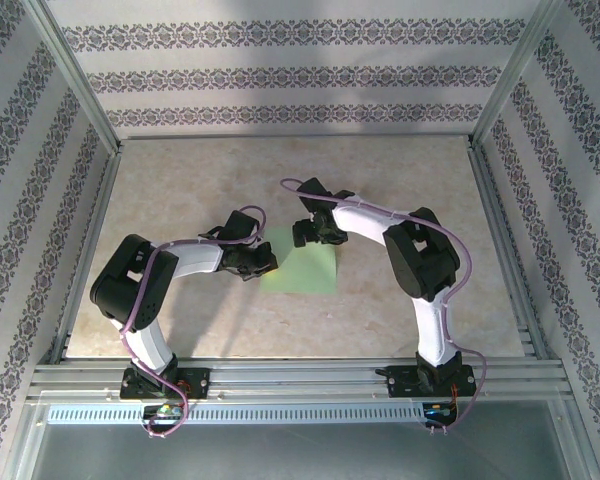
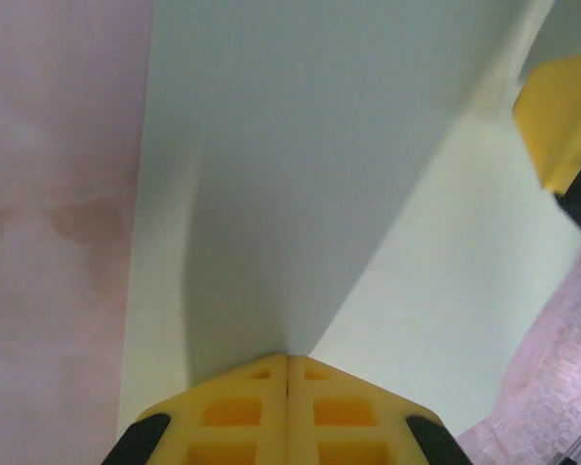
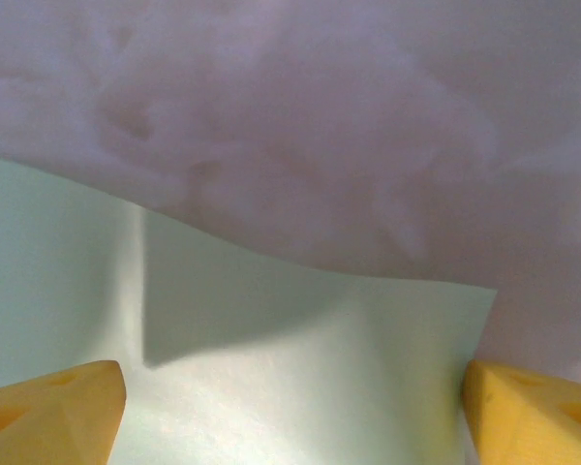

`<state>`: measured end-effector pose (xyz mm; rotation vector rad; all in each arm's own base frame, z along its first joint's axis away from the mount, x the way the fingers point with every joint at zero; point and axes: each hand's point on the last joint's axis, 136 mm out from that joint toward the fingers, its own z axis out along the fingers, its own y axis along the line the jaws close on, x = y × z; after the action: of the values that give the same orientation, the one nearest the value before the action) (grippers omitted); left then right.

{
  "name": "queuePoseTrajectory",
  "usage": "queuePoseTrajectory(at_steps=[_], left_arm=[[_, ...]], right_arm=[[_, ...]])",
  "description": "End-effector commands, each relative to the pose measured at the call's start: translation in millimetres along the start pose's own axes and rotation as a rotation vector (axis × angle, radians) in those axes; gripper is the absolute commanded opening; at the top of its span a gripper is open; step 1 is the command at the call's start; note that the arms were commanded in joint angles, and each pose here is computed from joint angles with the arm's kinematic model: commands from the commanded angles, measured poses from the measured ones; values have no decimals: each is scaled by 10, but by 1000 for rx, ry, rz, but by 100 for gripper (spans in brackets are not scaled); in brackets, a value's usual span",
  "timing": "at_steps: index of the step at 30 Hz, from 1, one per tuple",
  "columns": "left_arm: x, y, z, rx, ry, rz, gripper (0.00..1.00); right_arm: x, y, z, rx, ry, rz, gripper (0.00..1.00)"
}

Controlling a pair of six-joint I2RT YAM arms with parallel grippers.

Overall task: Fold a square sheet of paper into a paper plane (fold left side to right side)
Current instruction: Pick up the square sheet of paper from the center of the table.

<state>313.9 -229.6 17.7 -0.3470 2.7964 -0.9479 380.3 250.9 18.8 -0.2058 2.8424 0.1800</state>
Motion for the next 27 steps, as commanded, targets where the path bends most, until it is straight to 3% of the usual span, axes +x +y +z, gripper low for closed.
queuePoseTrajectory(at_steps=[1, 9, 17, 22, 27], left_arm=[[82, 201, 84, -64, 34, -10, 4], [60, 147, 78, -39, 25, -12, 3], [15, 52, 37, -10, 10, -1, 5], [-71, -72, -81, 15, -31, 37, 13], [-217, -151, -340, 36, -110, 76, 30]], right_arm=[[208, 269, -2, -52, 66, -19, 88], [329, 434, -145, -83, 70, -39, 78], [354, 459, -225, -121, 71, -31, 51], [329, 513, -354, -206, 57, -18, 37], [289, 534, -574, -332, 36, -7, 29]])
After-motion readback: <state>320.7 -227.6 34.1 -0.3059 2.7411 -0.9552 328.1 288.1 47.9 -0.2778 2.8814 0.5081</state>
